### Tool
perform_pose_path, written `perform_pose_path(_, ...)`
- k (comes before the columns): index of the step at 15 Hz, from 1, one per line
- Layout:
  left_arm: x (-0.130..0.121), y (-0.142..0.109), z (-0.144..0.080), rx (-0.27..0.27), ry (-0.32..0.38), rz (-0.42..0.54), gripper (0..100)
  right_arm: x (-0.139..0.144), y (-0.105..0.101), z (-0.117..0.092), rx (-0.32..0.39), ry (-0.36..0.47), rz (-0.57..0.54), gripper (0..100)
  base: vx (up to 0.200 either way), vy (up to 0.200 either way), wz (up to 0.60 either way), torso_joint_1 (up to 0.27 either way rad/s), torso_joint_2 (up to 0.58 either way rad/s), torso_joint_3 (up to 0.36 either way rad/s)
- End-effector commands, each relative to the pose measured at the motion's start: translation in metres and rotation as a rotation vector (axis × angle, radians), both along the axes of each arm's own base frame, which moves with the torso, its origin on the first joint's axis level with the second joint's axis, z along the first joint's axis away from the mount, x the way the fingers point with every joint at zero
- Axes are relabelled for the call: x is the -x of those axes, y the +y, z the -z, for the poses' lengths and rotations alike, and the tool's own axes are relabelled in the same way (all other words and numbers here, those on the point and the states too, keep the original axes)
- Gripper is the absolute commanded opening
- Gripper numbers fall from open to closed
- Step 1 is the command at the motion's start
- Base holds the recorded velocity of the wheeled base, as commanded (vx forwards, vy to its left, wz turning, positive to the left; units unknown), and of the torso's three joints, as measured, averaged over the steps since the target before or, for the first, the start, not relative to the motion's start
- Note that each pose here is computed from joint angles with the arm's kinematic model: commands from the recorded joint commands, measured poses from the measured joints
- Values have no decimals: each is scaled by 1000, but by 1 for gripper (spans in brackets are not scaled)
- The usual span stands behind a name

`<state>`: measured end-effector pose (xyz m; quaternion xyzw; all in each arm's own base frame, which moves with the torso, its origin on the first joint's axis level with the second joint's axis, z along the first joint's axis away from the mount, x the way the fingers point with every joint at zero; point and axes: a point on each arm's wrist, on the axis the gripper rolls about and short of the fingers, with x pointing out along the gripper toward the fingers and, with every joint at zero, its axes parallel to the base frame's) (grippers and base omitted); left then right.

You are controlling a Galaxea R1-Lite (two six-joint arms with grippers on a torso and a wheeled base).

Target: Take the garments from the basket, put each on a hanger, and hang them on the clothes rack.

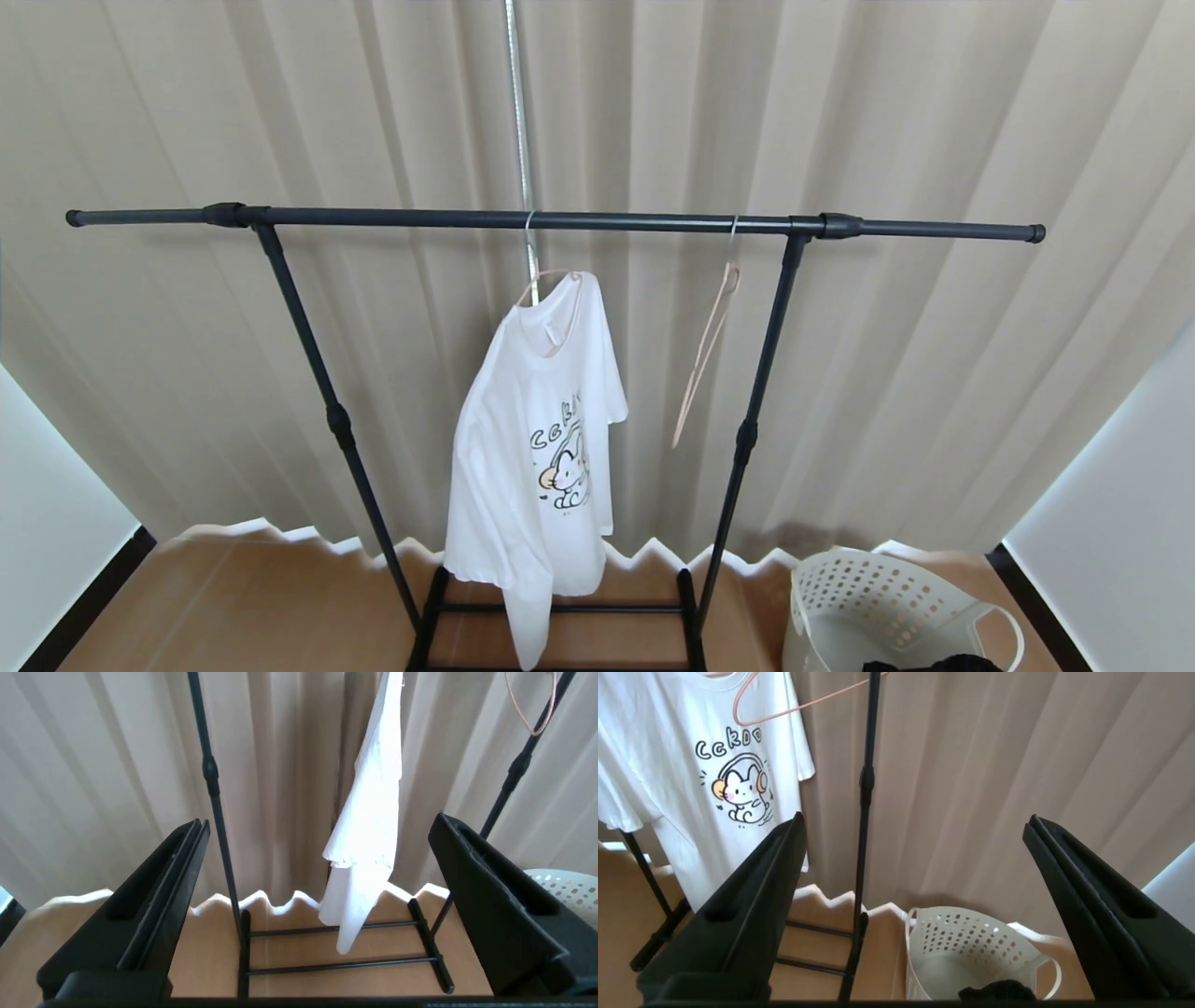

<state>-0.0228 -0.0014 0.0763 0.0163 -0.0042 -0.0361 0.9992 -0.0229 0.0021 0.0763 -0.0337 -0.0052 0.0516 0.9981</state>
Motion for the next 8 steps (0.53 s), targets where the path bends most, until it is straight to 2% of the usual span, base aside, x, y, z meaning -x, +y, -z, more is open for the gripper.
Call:
perform_pose_path(1,0,0,0,0,0,1,100,0,0,0,0,-1,-1,100,0,0,0,-139,325,203)
perform_pose_path(8,0,0,0,0,0,0,100,0,0,0,0,-1,-1,100,0,0,0,-159,364,200)
